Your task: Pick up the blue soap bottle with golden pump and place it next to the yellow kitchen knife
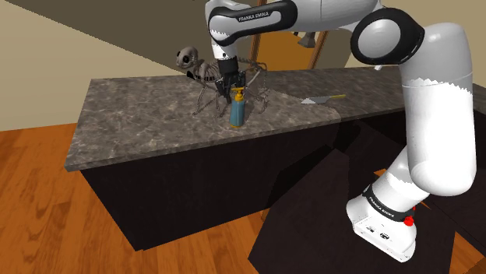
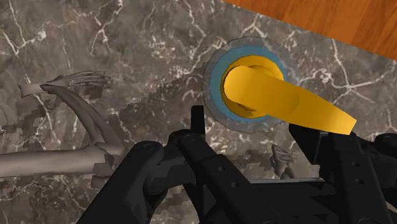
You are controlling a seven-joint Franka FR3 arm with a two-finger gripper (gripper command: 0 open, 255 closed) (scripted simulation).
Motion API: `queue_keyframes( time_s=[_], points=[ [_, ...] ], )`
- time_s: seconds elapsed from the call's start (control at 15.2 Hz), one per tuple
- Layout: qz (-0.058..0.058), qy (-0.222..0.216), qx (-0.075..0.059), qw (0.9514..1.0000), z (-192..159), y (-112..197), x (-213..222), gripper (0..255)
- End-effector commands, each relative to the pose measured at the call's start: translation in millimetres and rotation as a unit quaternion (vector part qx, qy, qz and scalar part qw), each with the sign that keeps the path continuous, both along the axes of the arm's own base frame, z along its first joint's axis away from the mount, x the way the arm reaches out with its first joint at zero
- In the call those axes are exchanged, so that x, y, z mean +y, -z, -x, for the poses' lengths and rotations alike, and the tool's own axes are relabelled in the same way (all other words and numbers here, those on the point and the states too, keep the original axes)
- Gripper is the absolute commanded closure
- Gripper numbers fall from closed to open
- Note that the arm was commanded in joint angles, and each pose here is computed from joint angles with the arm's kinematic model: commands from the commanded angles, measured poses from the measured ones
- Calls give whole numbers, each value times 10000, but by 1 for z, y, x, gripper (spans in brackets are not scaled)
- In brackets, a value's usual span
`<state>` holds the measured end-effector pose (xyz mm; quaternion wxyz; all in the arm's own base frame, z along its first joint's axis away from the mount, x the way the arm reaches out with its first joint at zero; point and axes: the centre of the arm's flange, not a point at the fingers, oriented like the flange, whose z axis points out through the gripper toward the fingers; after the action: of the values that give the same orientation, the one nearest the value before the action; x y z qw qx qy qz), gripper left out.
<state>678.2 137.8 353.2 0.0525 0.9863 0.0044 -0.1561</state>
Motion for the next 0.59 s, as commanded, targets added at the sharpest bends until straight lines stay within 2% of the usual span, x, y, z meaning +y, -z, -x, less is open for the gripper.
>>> queue_keyframes(
  time_s=[0.0, 0.53],
  points=[
    [3, -29, 105, 9999, 7, 9, 0, 255],
    [3, -29, 105, 9999, 7, -33, 0, 255]
  ],
)
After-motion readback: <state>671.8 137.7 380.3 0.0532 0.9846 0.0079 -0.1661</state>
